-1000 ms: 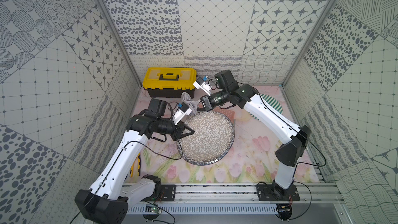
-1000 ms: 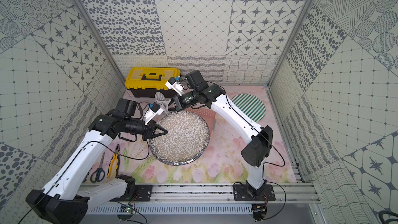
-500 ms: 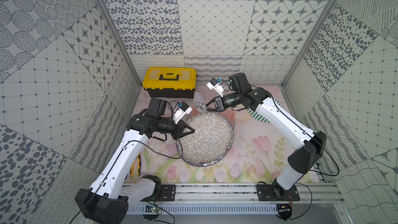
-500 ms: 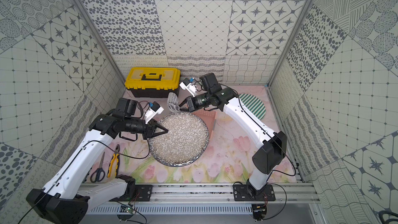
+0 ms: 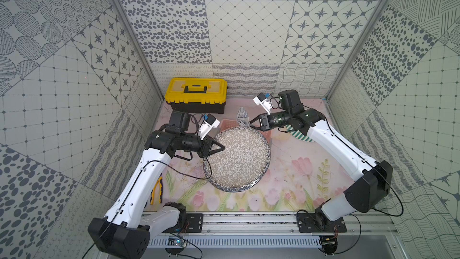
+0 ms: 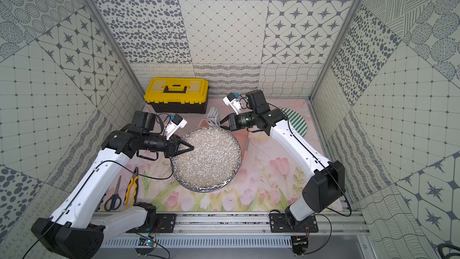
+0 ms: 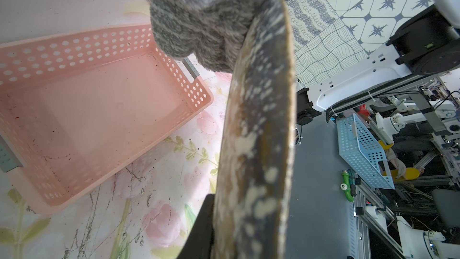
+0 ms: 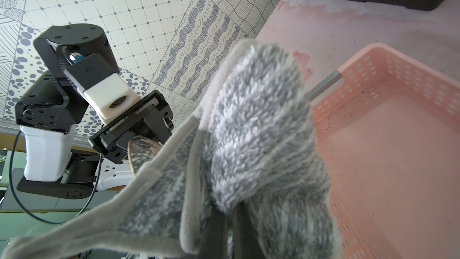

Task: Wipe the wet plate dry
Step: Wipe the plate with towel.

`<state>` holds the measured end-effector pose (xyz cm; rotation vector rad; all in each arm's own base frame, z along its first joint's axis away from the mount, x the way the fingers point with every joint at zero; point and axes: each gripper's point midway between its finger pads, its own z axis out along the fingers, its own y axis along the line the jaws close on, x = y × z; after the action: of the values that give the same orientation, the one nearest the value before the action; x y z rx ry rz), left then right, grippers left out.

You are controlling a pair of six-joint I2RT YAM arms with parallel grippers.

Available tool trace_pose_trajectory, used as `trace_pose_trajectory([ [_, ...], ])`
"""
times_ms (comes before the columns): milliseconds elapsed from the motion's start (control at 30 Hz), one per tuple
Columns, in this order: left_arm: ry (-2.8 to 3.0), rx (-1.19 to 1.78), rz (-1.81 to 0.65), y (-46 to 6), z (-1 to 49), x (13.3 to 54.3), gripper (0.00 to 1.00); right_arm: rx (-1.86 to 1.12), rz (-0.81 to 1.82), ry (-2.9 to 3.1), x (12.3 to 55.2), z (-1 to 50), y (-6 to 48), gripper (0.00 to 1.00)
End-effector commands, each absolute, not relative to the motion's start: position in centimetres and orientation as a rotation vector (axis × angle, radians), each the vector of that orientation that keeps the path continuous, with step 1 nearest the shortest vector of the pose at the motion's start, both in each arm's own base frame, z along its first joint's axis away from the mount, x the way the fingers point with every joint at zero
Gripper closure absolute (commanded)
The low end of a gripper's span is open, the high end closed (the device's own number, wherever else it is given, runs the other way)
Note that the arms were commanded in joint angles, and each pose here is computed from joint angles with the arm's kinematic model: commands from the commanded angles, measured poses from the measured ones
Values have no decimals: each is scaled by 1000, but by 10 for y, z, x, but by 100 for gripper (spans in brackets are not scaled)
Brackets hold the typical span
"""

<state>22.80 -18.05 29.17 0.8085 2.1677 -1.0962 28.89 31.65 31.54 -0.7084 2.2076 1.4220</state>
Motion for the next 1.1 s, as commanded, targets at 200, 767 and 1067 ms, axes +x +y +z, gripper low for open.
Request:
trace_pose_trajectory([
  [200,1864,758,-1281,-181,358,250,100,-686,1450,2174,275,320,299,100],
  [767,1846,567,-1394,-159,373,277,100,-624,1409,2208,272,297,282,100],
  [1067,1882,441,-1342,-149,370,296,100,-610,1397,2196,269,296,278,100],
])
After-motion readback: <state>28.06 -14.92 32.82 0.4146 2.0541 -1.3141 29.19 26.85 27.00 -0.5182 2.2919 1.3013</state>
